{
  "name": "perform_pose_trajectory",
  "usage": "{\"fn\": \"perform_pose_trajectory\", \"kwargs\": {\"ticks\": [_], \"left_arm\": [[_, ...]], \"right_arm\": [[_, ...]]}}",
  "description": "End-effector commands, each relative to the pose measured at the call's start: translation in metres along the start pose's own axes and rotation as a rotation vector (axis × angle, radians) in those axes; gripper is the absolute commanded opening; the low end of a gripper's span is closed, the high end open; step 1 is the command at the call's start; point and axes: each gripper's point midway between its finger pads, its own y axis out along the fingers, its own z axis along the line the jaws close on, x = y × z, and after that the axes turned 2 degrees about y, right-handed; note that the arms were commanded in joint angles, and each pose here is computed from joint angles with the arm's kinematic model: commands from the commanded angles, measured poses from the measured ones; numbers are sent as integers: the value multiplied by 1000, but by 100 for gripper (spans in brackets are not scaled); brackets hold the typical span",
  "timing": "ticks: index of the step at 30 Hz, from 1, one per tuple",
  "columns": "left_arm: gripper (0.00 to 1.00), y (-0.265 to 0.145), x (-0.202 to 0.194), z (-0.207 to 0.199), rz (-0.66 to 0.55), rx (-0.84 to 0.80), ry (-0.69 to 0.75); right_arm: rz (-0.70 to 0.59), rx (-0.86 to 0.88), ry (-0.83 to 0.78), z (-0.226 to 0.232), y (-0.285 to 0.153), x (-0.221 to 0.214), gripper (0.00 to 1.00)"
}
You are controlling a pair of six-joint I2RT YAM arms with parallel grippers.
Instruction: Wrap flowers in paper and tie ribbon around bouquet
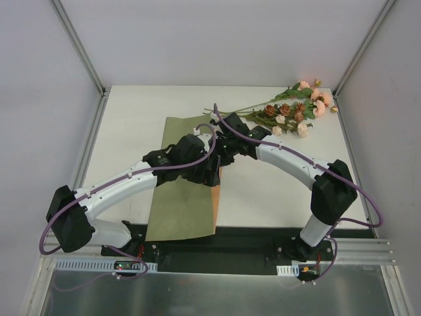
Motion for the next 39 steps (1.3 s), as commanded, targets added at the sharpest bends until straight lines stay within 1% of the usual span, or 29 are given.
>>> {"fn": "perform_pose_trajectory", "kwargs": {"ticks": [1,3,5,6,9,13,14,18,19,20,24,25,26,29,30,33,36,37,39], "left_arm": [[79,-2,16,7,-51,70,18],[80,-3,20,12,-66,102,19],[85,-5,24,15,-78,126,19],[90,-6,26,19,-87,146,18],[95,-7,28,16,-93,141,8],[95,-1,32,22,-87,178,16],[94,1,33,23,-88,189,17],[86,3,38,32,-96,251,16],[81,1,43,34,-111,265,14],[79,1,44,34,-115,272,13],[68,3,43,29,-91,253,3],[66,2,45,26,-86,245,1],[61,2,45,25,-81,241,-4],[54,5,44,25,-75,248,-7],[49,5,45,24,-73,245,-10],[39,3,45,22,-74,236,-12],[38,4,44,21,-67,232,-10],[41,4,45,20,-66,229,-9],[52,3,43,21,-69,230,-23]], "right_arm": [[-92,61,4,26,-26,22,0],[-85,70,12,26,-26,21,0],[-69,89,34,28,-24,21,1],[-68,121,34,35,-27,25,0],[-77,127,29,39,-25,32,0],[-78,149,92,46,-27,33,0],[-92,146,133,48,-30,35,1],[-161,27,229,33,-30,37,0],[-175,14,239,33,-32,37,0],[-192,0,246,32,-33,39,0],[-274,-87,280,26,-44,45,0],[-281,-91,290,26,-44,45,1],[-287,-90,290,27,-46,46,0],[-300,-79,279,34,-50,49,1],[-322,-101,272,32,-53,52,0],[-328,-111,255,33,-53,52,0],[-331,-91,249,36,-52,53,0],[-331,-88,244,37,-52,53,1],[-326,-78,205,36,-53,55,0]]}}
